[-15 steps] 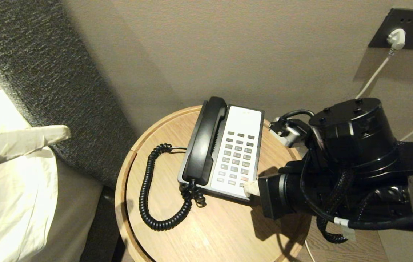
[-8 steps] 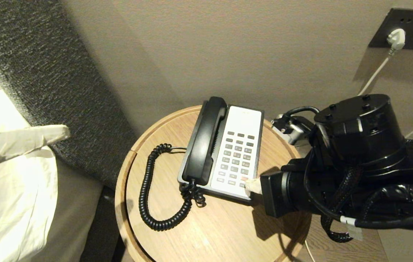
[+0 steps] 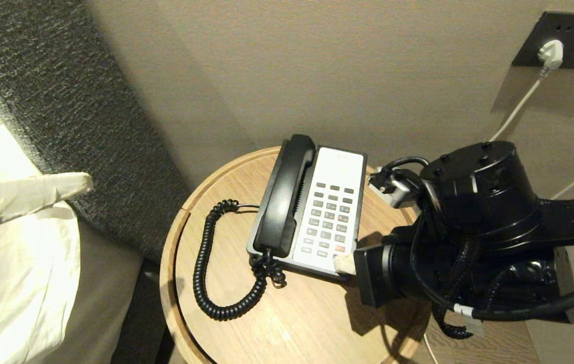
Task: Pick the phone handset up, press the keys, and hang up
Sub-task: End the call using the dial pad
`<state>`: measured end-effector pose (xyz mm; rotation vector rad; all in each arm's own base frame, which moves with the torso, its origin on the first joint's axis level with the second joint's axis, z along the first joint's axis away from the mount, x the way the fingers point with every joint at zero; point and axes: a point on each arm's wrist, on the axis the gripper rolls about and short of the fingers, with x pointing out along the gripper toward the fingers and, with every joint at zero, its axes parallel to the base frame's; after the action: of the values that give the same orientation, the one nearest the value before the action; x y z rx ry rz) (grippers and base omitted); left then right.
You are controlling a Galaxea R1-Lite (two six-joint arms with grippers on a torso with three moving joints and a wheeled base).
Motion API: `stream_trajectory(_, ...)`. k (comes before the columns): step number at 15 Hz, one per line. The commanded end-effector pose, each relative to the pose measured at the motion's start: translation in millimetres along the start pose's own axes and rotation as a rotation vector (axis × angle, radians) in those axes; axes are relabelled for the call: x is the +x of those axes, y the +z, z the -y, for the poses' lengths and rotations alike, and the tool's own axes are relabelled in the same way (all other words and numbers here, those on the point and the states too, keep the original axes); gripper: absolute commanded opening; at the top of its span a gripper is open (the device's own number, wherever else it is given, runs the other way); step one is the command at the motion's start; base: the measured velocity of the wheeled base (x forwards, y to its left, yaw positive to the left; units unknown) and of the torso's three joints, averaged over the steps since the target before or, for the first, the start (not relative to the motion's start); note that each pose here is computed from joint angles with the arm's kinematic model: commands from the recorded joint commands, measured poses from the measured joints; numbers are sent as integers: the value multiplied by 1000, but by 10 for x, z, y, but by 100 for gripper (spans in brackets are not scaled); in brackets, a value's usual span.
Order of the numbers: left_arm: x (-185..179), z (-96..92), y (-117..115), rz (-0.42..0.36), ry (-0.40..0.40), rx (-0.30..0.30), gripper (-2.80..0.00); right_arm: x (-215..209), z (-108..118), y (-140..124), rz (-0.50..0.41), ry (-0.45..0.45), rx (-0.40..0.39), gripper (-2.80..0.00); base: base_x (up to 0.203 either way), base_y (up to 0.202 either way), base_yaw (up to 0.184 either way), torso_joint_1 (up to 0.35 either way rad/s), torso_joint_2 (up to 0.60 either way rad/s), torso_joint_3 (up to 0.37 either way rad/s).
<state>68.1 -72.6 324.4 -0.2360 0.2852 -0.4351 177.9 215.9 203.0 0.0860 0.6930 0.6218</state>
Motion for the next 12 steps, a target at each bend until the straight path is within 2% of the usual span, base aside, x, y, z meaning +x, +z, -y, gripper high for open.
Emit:
stream_trajectory(1, -2, -2, 0, 1, 3, -2, -280, 33, 9, -14, -11, -9, 2, -280, 0, 0, 0, 0, 0, 0)
stream_trajectory(12, 13, 2, -5, -2, 4, -3, -280, -104, 6, 43, 32, 4, 9, -280, 0, 0, 0, 0, 0, 0)
